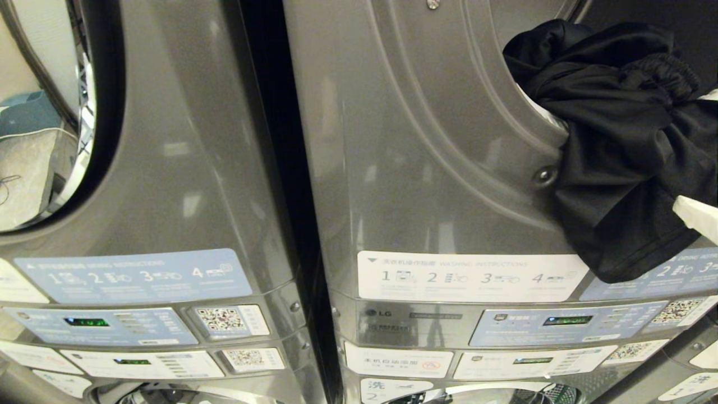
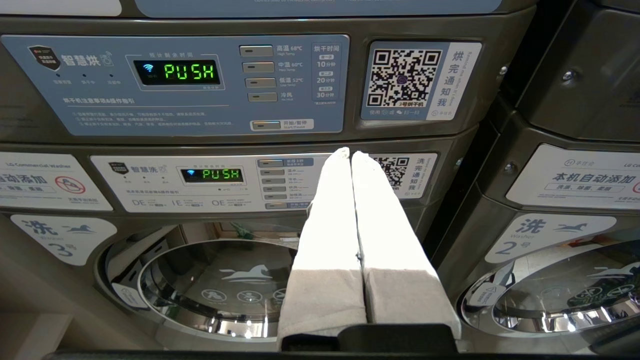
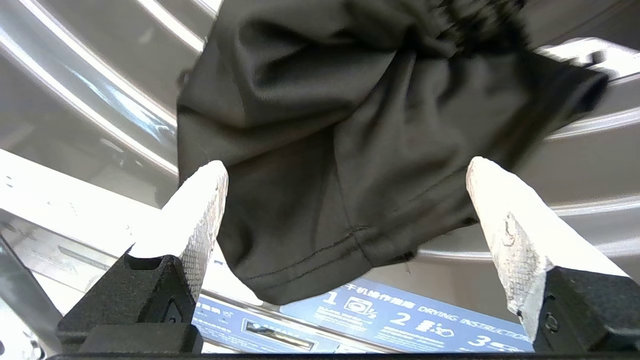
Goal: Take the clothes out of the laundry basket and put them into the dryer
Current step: Put the clothes in the dryer
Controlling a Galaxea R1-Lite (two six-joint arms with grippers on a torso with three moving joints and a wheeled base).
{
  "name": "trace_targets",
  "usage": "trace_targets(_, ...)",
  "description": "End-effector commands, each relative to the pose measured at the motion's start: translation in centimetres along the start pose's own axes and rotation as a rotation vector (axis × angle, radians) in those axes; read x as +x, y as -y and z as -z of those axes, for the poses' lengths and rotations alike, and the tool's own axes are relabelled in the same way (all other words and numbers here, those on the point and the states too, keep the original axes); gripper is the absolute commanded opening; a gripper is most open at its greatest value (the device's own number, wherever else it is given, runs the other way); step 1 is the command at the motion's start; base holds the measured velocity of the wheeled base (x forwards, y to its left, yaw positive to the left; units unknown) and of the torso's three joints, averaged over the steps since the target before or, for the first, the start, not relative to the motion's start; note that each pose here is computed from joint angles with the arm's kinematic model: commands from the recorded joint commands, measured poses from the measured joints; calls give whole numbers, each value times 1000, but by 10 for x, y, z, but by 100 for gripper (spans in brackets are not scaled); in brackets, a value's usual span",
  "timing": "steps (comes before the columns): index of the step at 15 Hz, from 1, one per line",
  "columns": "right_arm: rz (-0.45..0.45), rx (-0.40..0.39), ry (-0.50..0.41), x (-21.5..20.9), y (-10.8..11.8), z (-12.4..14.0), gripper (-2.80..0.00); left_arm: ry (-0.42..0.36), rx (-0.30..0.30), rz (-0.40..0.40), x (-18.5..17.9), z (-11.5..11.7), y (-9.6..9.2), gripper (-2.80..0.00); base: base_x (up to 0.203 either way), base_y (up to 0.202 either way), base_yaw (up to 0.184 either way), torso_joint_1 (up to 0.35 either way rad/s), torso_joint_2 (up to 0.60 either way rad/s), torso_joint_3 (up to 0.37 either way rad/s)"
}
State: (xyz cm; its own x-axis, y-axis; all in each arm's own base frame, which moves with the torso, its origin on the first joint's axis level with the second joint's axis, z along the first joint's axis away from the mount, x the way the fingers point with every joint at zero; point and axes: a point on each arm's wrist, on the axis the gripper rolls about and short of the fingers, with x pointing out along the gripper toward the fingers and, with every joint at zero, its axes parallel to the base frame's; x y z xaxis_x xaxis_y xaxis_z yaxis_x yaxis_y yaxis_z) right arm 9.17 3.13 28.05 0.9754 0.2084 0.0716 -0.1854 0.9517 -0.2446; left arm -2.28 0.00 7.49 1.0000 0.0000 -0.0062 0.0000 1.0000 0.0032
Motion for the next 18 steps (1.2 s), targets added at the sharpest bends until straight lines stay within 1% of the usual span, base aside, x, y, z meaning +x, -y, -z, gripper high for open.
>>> trace_targets(1,-8,-11,-34,13,-3,5,0,0,0,0,0,0,0,-280,0,0,0,0,0,0)
trace_targets(13,-2,-22,-76,47,-10,10,0,-1,0,0,0,0,0,-280,0,0,0,0,0,0)
trace_targets(15,0,-20,-67,53,-11,11,0,-1,0,0,0,0,0,-280,0,0,0,0,0,0)
trace_targets(16,2,-21,-63,56,-11,11,-280,-1,0,0,0,0,0,-280,0,0,0,0,0,0)
trace_targets(18,4,-20,-58,58,-11,10,-280,0,0,0,0,0,0,-280,0,0,0,0,0,0)
